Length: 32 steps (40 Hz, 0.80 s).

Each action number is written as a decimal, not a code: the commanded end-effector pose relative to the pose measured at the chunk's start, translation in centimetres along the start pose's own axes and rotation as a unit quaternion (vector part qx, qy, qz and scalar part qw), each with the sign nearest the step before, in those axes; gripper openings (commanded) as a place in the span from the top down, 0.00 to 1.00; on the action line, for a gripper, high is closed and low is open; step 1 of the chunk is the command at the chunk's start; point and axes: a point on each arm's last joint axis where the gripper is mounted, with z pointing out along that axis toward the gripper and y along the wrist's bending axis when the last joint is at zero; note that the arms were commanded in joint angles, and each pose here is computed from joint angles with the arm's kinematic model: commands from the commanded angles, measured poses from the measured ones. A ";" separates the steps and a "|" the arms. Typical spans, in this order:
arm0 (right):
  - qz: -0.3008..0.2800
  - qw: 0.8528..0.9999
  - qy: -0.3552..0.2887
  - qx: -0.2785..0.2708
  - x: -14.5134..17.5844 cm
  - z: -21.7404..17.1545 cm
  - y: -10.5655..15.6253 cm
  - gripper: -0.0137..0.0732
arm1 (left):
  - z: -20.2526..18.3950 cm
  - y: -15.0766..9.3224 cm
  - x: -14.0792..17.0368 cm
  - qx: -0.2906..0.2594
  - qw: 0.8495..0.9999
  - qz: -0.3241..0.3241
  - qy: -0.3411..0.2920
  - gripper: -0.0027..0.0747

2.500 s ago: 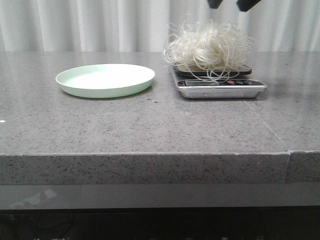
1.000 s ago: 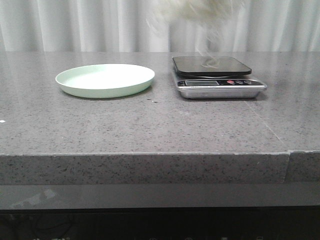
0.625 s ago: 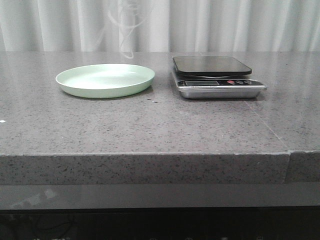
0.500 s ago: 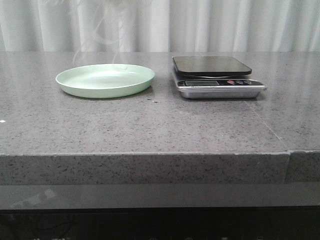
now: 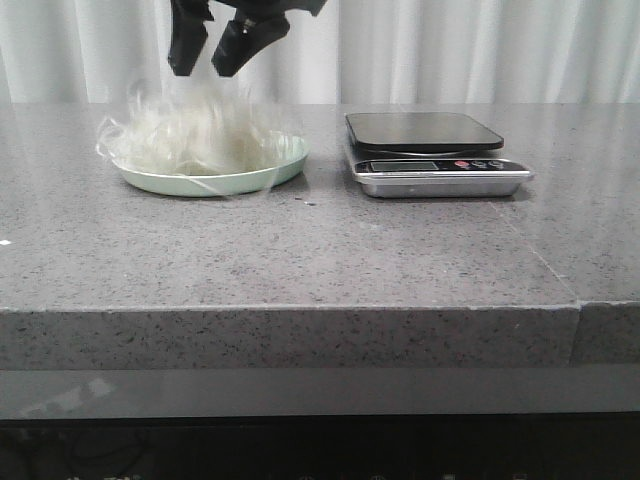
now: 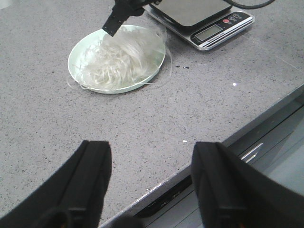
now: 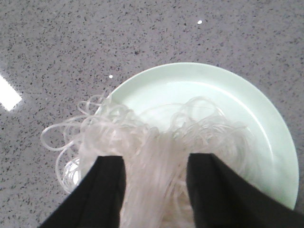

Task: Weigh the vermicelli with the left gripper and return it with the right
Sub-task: 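Open the right gripper to release the vermicelli onto the green plate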

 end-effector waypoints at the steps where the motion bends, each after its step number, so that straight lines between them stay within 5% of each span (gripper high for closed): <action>1: -0.019 0.996 -0.086 0.011 -2.9 -5.0 0.3 0.25 | -0.5 0.0 -1.2 0.002 0.999 -0.004 -0.045 0.37; 21: -0.015 0.986 -0.162 0.032 -4.3 -19.0 1.8 0.26 | -0.5 0.0 -1.2 0.002 0.999 -0.004 -0.045 0.37; 32: -0.012 0.981 -0.190 0.039 0.3 -22.9 2.1 0.26 | -0.5 0.0 -1.2 0.002 0.999 -0.004 -0.045 0.37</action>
